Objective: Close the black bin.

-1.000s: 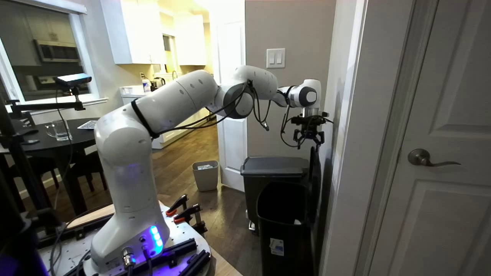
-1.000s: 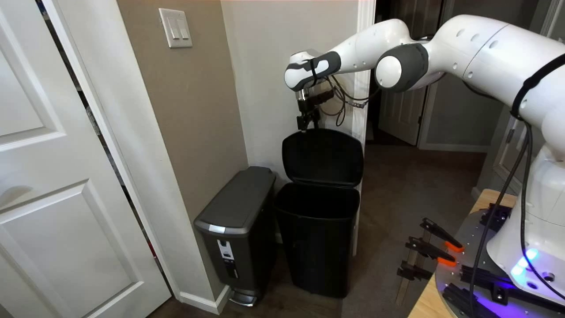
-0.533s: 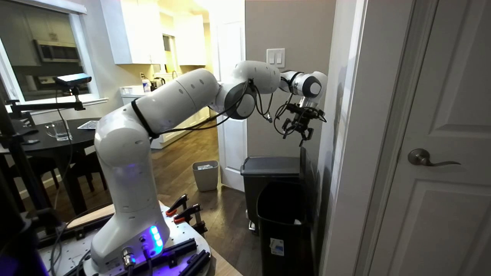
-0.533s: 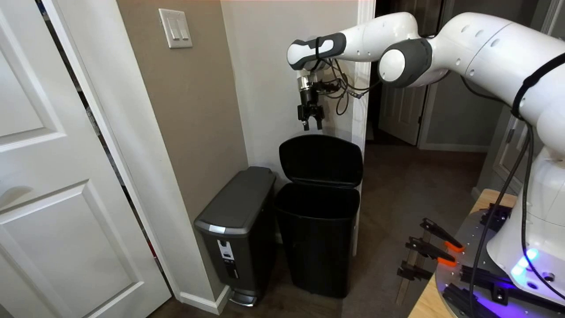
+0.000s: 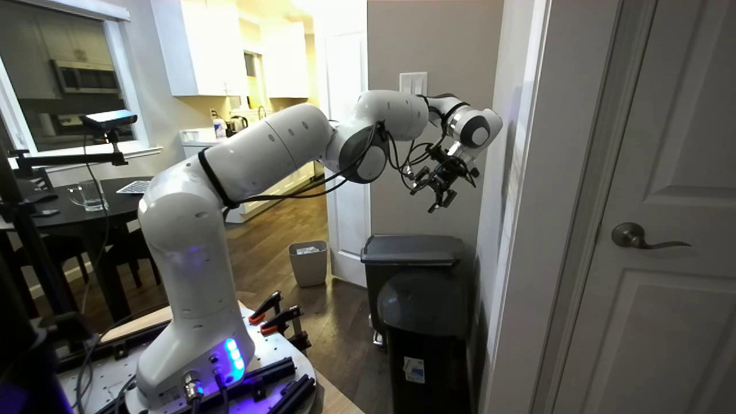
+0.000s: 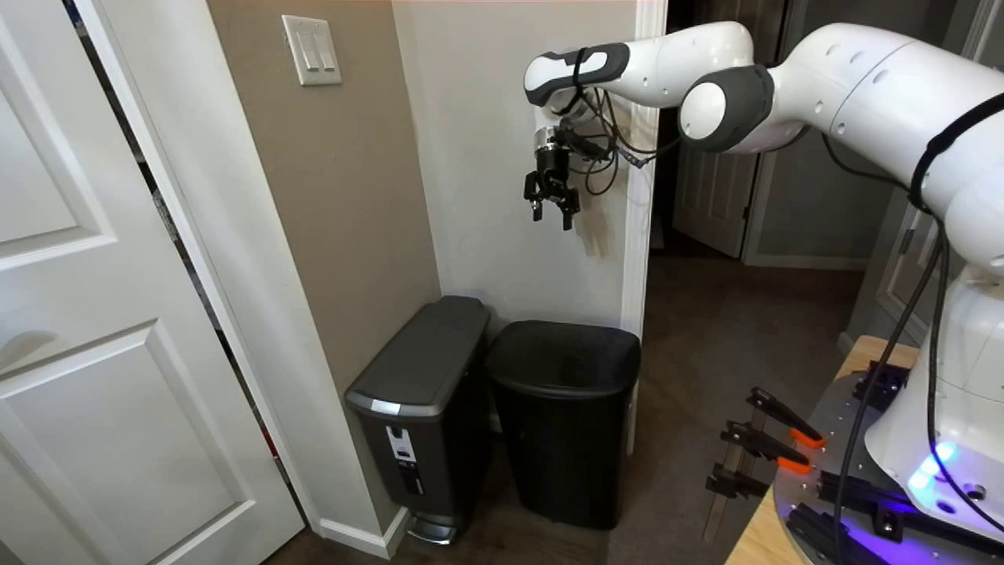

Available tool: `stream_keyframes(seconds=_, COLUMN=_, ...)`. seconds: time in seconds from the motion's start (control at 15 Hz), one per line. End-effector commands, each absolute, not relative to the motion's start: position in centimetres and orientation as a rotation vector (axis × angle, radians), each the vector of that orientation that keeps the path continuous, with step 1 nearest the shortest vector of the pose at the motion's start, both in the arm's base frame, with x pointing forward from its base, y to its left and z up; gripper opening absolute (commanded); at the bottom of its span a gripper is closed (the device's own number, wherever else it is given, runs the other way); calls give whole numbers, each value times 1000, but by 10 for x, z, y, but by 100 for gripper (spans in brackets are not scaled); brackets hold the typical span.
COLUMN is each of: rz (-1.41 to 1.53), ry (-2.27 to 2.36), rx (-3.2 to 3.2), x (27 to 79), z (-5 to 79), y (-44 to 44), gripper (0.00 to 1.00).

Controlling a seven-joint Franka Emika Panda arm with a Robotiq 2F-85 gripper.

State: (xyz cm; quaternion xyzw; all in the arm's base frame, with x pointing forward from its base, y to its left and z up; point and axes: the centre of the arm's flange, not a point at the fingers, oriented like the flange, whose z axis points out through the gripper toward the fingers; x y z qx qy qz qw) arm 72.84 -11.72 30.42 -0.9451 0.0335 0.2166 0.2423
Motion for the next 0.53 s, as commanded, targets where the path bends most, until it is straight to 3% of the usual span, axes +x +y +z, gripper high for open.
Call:
stream_keyframes(seconds=0.0, rz=591, ry=94, rx=-2580, x=728, z=304, y=-118, gripper=100)
stream_keyframes(seconds=0.47, rz=591, ry=91, rx=-2575, x=729, z=304, y=-116, gripper=100)
